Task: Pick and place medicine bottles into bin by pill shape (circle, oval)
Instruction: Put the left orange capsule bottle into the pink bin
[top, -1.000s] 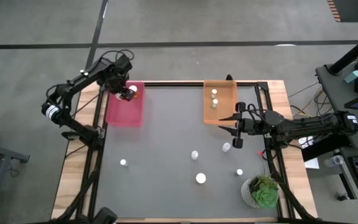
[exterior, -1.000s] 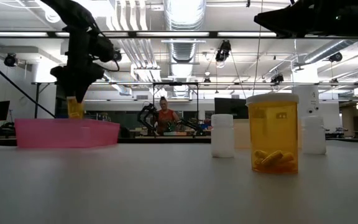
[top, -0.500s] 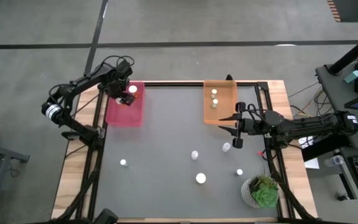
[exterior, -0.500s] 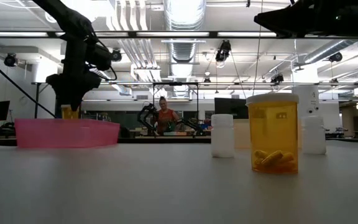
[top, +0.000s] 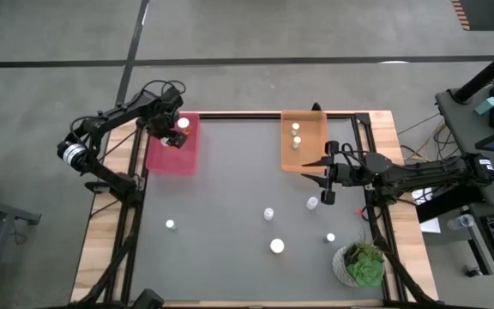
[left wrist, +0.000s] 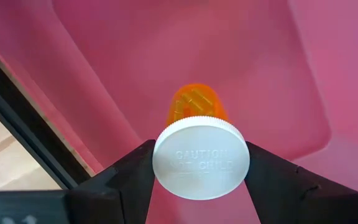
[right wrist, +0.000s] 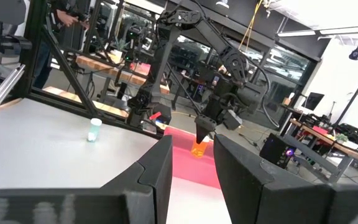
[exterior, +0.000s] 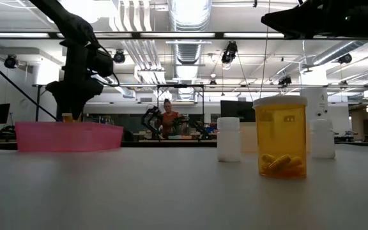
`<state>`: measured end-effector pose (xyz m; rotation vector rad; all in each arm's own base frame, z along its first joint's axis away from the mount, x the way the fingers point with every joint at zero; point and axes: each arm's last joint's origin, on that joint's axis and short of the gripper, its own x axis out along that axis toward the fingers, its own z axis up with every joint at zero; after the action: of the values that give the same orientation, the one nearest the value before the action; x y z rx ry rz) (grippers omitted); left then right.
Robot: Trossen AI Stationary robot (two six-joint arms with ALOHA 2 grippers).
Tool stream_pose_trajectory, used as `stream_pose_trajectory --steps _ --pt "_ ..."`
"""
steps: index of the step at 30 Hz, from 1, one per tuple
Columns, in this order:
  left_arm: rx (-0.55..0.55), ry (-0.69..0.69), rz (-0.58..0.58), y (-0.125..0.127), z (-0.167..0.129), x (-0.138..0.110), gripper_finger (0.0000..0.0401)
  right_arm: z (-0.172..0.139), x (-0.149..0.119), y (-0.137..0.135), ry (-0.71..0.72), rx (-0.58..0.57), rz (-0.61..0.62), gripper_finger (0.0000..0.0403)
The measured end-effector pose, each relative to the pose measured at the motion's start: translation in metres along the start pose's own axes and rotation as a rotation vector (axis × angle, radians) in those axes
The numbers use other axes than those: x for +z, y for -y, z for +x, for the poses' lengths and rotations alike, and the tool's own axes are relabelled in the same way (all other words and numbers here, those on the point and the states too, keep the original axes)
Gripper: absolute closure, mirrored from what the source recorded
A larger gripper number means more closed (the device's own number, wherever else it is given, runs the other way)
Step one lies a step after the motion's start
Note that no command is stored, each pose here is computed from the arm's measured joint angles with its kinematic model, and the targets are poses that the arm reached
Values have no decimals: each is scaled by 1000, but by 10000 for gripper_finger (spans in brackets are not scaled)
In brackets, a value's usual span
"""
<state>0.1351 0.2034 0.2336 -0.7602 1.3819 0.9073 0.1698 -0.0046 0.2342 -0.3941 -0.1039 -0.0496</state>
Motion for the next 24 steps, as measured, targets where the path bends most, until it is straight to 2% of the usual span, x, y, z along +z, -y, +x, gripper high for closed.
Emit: stream_pose_trajectory --steps 24 --pt "19 -48 2 0 15 -8 196 0 0 0 -2 1 -1 294"
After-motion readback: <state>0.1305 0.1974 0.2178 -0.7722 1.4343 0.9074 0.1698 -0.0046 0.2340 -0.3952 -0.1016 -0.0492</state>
